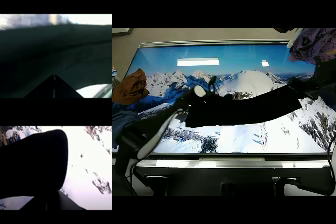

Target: Fold the clothes and pants, and hang the long-sleeved shirts on hangers.

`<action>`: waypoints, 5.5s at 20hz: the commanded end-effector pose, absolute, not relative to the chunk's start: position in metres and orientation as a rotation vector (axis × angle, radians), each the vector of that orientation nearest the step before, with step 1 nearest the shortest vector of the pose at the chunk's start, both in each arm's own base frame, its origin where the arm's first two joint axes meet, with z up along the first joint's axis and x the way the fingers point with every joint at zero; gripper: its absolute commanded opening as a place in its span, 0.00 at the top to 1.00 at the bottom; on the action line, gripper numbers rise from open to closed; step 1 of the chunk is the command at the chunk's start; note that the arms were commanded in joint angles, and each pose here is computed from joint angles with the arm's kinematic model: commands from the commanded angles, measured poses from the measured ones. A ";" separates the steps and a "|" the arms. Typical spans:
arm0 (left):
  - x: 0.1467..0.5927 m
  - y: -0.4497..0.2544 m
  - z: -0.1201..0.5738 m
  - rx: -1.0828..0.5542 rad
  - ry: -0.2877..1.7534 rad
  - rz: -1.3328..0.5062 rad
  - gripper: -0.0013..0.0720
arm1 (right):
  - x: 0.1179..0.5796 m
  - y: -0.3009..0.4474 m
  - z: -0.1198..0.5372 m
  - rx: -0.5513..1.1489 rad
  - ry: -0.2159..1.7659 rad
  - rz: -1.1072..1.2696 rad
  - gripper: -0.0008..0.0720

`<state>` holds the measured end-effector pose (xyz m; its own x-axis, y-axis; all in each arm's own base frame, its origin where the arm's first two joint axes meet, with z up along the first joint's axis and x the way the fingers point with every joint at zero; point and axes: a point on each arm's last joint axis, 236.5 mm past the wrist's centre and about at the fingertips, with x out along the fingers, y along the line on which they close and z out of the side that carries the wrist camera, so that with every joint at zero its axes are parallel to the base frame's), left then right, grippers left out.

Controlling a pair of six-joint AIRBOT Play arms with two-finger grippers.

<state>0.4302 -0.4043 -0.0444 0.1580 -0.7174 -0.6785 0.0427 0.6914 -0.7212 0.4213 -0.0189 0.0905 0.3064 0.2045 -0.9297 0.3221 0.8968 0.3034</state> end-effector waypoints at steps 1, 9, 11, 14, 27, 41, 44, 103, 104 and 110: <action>0.393 -0.477 -0.055 -0.735 1.344 -0.653 0.96 | 0.411 -0.027 0.123 0.462 1.256 -0.126 0.94; 0.365 -0.561 -0.068 -0.871 1.400 -0.753 0.96 | 0.400 -0.026 0.157 0.450 1.246 -0.120 0.94; 0.363 -0.570 -0.070 -0.881 1.406 -0.769 0.96 | 0.401 -0.027 0.160 0.447 1.237 -0.122 0.94; 0.370 -0.560 -0.063 -0.884 1.420 -0.777 0.96 | 0.401 -0.033 0.159 0.433 1.237 -0.148 0.94; 0.460 -0.196 0.081 -0.336 1.325 -0.350 0.96 | 0.419 0.089 0.164 0.538 1.196 -0.087 0.95; 0.459 -0.045 0.150 -0.414 1.170 -0.120 0.96 | 0.414 0.304 0.061 0.536 1.322 0.029 0.95; 0.459 -0.045 0.150 -0.414 1.168 -0.120 0.96 | 0.409 0.323 0.041 0.522 1.348 0.036 0.95; 0.462 -0.044 0.148 -0.355 1.160 -0.159 0.96 | 0.443 0.156 -0.074 0.736 1.417 0.476 0.95; 0.462 -0.044 0.148 -0.355 1.160 -0.158 0.96 | 0.453 0.152 -0.060 0.720 1.382 0.468 0.95; 0.462 -0.044 0.148 -0.355 1.160 -0.159 0.96 | 0.510 0.092 0.017 0.774 1.216 0.345 0.95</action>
<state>0.4619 -0.0444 0.1473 0.3951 -0.3041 -0.8668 -0.0594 0.9332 -0.3545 0.4894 0.1182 -0.0164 0.2606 0.6518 -0.7122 0.1304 0.7072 0.6949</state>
